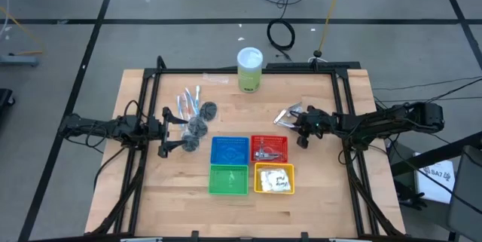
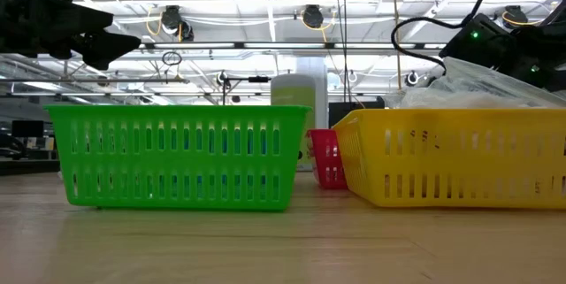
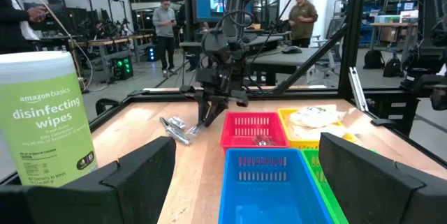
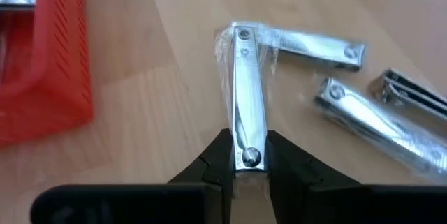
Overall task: Pick & Place Travel size toiletries
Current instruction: Put the nail cutter into the red basket
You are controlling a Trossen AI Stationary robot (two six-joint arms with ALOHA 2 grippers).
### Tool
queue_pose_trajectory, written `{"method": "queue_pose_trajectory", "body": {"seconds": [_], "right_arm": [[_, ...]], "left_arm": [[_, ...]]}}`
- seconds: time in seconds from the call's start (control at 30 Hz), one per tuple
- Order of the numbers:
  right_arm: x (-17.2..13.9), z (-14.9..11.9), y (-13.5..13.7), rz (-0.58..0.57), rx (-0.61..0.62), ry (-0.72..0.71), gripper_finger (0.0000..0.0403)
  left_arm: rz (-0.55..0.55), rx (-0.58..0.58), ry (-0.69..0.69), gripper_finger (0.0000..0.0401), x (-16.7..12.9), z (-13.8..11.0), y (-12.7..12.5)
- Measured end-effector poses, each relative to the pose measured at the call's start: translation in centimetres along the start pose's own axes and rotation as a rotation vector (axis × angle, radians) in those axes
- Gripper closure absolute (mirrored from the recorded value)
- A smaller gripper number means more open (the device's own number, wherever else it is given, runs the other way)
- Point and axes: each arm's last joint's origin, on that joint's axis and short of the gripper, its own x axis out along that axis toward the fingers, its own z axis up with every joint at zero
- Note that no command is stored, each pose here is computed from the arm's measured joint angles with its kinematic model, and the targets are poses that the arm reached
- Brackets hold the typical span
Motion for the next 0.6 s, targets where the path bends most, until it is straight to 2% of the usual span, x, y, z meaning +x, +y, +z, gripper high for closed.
{"method": "queue_pose_trajectory", "body": {"seconds": [0.33, 0.6], "right_arm": [[0.0, 0.8, 0.1, 0.015, 0.006, -0.080, 0.0353], [-0.2, 1.6, 0.3, 0.074, 0.008, -0.163, 0.0353]], "left_arm": [[0.000, 0.000, 0.000, 0.0054, 0.0, 0.0, 0.0], [0.000, 0.000, 0.000, 0.0054, 0.0, 0.0, 0.0]]}}
